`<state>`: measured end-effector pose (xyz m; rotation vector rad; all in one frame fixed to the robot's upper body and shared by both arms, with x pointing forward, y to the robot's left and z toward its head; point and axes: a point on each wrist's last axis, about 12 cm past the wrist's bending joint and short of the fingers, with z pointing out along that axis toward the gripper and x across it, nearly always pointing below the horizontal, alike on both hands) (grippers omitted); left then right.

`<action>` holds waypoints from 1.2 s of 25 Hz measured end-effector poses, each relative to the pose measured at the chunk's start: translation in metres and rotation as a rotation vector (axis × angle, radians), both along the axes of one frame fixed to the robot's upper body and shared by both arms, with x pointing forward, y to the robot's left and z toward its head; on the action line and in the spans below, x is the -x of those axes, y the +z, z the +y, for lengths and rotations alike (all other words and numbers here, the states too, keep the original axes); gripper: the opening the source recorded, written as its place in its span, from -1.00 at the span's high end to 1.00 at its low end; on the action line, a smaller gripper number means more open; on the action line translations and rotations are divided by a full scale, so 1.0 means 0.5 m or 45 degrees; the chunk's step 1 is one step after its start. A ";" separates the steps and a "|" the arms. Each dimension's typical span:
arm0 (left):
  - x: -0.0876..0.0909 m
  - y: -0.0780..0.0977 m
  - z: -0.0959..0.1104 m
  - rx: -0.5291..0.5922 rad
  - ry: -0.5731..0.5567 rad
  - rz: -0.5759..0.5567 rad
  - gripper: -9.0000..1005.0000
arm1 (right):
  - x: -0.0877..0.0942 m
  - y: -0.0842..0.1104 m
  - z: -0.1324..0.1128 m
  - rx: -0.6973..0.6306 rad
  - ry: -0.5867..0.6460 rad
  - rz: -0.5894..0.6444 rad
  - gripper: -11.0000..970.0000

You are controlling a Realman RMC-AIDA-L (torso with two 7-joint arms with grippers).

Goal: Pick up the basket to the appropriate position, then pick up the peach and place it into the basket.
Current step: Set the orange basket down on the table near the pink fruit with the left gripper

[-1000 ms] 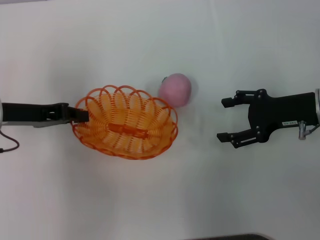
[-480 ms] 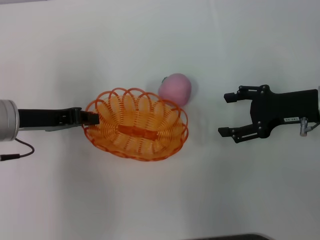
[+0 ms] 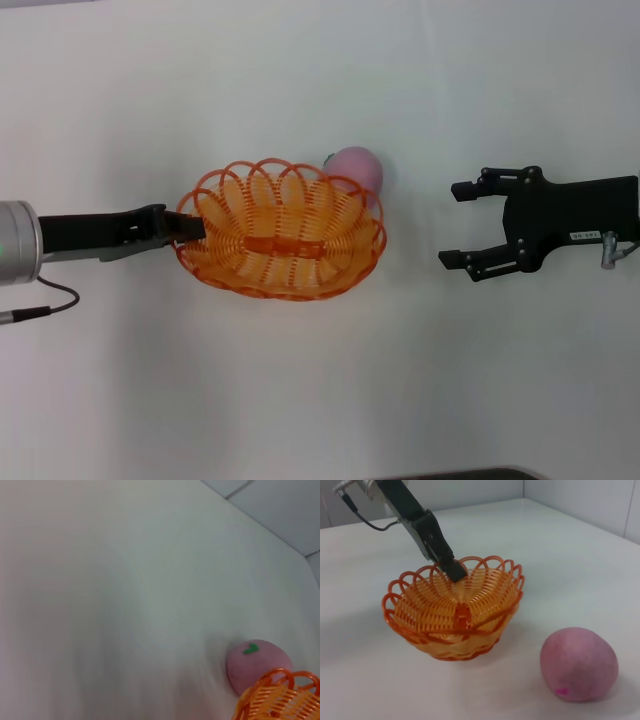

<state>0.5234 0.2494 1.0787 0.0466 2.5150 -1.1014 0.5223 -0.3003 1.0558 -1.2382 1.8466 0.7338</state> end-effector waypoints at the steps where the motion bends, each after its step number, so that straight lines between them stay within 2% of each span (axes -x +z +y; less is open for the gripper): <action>1: -0.001 0.000 0.000 0.000 0.009 0.000 0.86 | 0.000 0.000 0.000 0.000 -0.001 0.000 -0.95; 13: 0.003 -0.017 0.015 0.017 0.136 -0.003 0.86 | -0.001 0.001 -0.004 -0.013 -0.029 -0.016 -0.95; 30: -0.001 -0.019 0.016 -0.061 0.156 -0.045 0.86 | -0.010 0.004 -0.004 -0.004 -0.044 -0.034 -0.95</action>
